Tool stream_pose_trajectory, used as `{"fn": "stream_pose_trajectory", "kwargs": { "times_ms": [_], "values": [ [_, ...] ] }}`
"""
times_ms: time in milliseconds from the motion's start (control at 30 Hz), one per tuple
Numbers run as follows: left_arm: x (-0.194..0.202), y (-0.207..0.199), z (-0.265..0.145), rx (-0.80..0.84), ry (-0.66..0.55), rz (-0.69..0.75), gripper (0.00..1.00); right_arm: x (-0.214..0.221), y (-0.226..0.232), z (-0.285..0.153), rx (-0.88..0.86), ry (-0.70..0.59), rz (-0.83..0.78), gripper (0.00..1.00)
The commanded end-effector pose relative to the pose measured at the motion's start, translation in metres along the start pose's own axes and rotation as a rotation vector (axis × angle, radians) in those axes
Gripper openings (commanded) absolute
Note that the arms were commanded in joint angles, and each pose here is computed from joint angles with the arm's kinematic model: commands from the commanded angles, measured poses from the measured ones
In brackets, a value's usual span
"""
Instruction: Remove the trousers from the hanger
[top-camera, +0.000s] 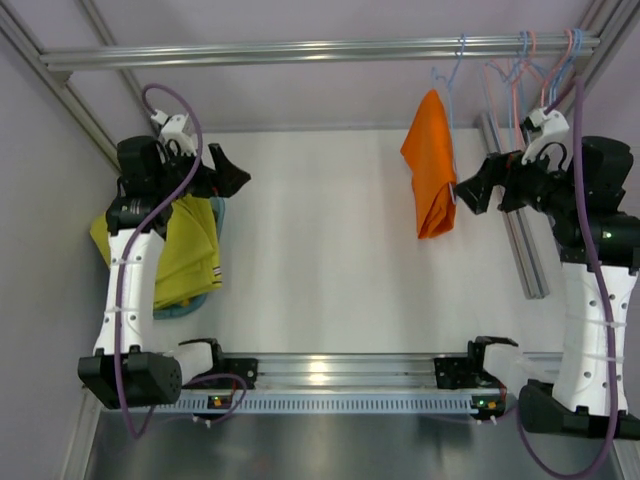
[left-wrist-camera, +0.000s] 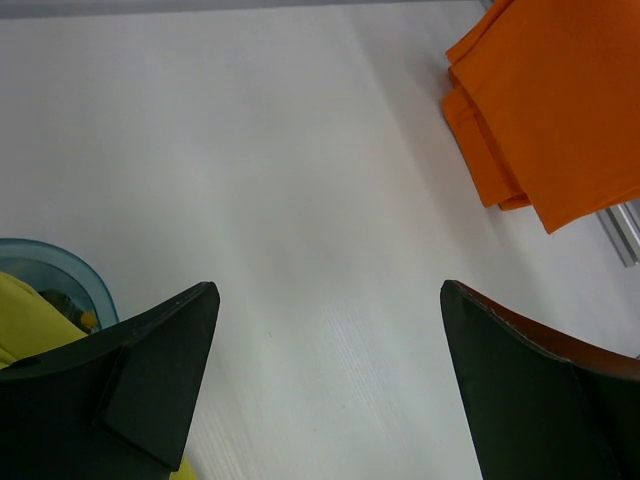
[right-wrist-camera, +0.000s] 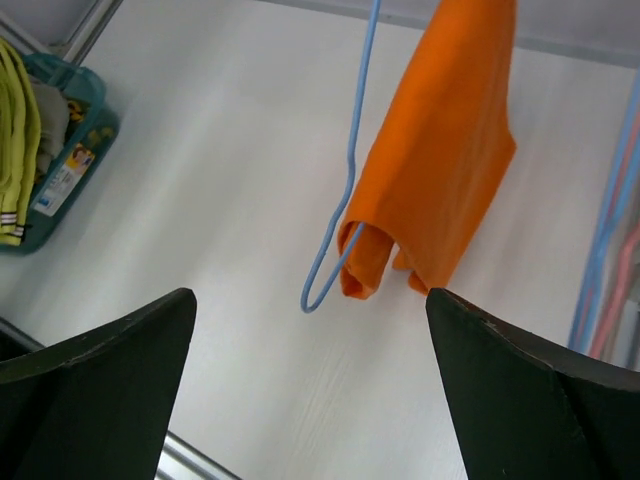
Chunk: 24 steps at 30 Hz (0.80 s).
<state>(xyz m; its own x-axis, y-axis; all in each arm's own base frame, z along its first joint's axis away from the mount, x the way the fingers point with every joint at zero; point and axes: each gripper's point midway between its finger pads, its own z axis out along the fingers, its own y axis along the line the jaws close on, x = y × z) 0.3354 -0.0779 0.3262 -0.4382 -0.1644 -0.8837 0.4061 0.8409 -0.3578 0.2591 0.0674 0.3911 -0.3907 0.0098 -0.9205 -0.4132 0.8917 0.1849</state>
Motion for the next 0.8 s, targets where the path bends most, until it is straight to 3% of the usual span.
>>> {"fn": "stream_pose_trajectory", "kwargs": {
  "times_ms": [0,400,767],
  "values": [
    [0.012,0.001,-0.004,-0.016,0.116,-0.024,0.98,0.003,0.015,0.004,-0.101,-0.047,-0.034,0.99],
    [0.002,-0.007,-0.014,-0.003,0.081,0.036,0.98,-0.048,0.016,0.034,-0.163,-0.182,0.071,0.99],
    [-0.016,-0.008,-0.021,-0.041,0.034,0.063,0.98,-0.084,-0.015,0.108,-0.155,-0.189,0.196,0.9]
  ]
}}
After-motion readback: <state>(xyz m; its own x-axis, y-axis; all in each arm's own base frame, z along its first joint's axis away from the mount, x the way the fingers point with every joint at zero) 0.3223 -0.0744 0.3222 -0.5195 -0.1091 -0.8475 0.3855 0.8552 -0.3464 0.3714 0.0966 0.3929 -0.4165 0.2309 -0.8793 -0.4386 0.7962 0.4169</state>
